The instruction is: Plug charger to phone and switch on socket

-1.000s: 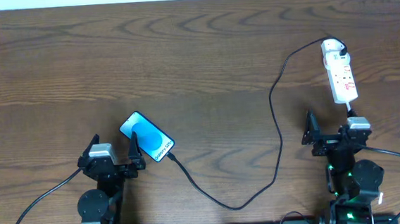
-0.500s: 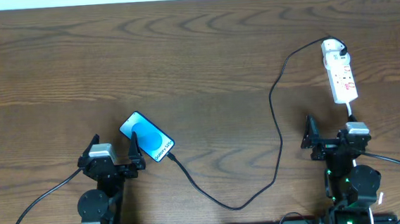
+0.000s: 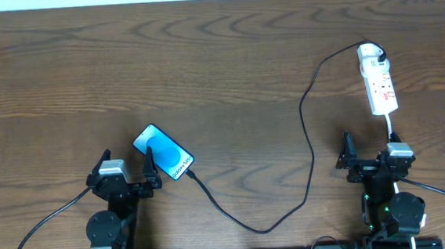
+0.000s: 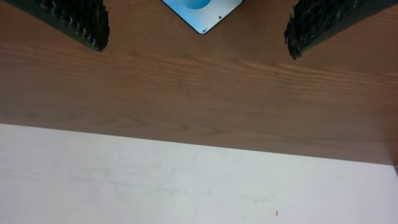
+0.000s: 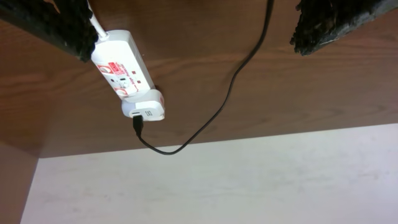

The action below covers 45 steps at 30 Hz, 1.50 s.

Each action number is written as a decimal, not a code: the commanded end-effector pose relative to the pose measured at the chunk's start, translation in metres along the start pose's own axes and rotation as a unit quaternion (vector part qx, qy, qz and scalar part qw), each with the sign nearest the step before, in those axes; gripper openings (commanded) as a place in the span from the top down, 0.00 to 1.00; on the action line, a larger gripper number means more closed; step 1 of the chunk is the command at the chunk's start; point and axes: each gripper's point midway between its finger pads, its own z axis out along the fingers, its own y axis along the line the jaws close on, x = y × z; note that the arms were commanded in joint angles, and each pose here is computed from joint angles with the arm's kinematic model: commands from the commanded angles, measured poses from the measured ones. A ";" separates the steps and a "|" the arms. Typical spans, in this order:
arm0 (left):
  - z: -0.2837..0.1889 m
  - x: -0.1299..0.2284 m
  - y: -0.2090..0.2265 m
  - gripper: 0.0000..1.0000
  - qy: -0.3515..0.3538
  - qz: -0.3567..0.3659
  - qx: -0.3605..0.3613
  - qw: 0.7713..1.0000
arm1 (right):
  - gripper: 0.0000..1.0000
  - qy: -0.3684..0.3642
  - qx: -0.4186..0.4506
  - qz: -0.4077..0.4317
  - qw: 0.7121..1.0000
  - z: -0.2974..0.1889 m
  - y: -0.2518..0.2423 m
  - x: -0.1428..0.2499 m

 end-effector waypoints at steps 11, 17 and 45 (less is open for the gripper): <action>0.001 0.015 0.005 0.08 0.023 -0.003 -0.010 1.000 | 0.01 0.000 -0.001 -0.062 0.998 0.000 0.002 0.001; 0.001 0.015 0.005 0.07 0.023 -0.003 -0.010 1.000 | 0.01 0.000 -0.001 -0.055 0.998 0.000 0.002 0.001; 0.001 0.015 0.005 0.08 0.023 -0.003 -0.010 1.000 | 0.01 0.000 -0.001 -0.056 0.998 0.000 0.002 0.001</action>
